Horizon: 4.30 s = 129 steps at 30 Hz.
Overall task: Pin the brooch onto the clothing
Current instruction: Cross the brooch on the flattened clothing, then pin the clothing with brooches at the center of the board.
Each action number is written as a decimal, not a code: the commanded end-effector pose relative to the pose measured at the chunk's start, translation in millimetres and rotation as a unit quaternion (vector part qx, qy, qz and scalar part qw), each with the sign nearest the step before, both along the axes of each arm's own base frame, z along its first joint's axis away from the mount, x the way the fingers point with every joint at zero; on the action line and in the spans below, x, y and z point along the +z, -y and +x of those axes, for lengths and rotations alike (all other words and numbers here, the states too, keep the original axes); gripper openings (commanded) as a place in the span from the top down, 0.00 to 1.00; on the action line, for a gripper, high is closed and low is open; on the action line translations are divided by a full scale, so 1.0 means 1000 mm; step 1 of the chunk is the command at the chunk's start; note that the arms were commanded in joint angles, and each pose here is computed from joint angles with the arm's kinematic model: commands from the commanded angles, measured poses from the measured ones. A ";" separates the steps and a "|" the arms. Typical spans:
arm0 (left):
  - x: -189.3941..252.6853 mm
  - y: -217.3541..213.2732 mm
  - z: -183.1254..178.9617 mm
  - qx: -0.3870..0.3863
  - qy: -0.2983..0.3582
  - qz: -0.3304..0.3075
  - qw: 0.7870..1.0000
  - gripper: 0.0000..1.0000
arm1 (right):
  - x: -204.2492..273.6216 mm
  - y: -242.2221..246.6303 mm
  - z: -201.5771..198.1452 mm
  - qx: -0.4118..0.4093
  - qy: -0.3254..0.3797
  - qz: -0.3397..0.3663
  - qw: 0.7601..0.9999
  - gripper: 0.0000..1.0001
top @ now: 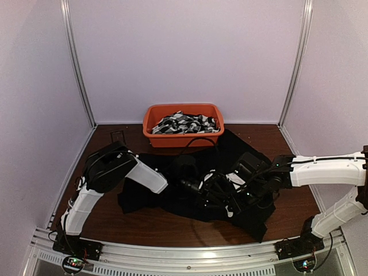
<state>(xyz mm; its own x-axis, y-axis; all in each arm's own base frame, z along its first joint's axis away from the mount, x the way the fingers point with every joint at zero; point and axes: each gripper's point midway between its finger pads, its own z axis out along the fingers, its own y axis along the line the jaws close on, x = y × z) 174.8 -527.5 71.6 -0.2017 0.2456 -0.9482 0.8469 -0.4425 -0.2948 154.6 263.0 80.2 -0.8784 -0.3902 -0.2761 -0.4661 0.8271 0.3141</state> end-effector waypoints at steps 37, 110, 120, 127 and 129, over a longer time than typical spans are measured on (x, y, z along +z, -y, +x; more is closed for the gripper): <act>0.007 -0.021 0.014 -0.018 -0.082 -0.070 0.994 0.52 | 0.016 -0.010 0.012 -0.001 0.038 0.046 0.998 1.00; 0.009 -0.009 -0.010 -0.055 -0.056 -0.055 0.995 1.00 | 0.016 -0.010 0.023 -0.003 0.033 0.091 0.995 0.64; 0.013 -0.013 -0.010 -0.059 -0.062 -0.067 0.994 1.00 | 0.053 -0.013 0.026 0.002 0.105 0.203 0.973 0.67; 0.014 -0.014 -0.009 -0.057 -0.064 -0.069 0.994 1.00 | 0.036 0.001 0.025 -0.014 0.109 0.193 0.975 0.67; 0.016 -0.014 -0.008 -0.056 -0.064 -0.071 0.994 1.00 | 0.033 0.003 0.024 -0.016 0.113 0.197 0.974 0.68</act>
<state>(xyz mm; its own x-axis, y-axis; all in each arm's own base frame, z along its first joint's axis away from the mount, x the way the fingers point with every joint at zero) 167.9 -514.3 77.4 -0.3447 0.2016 -0.9168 0.7409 -0.5412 -0.3976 176.7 265.1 118.9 -0.7925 -0.2147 -0.5708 -0.5446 0.6703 0.5040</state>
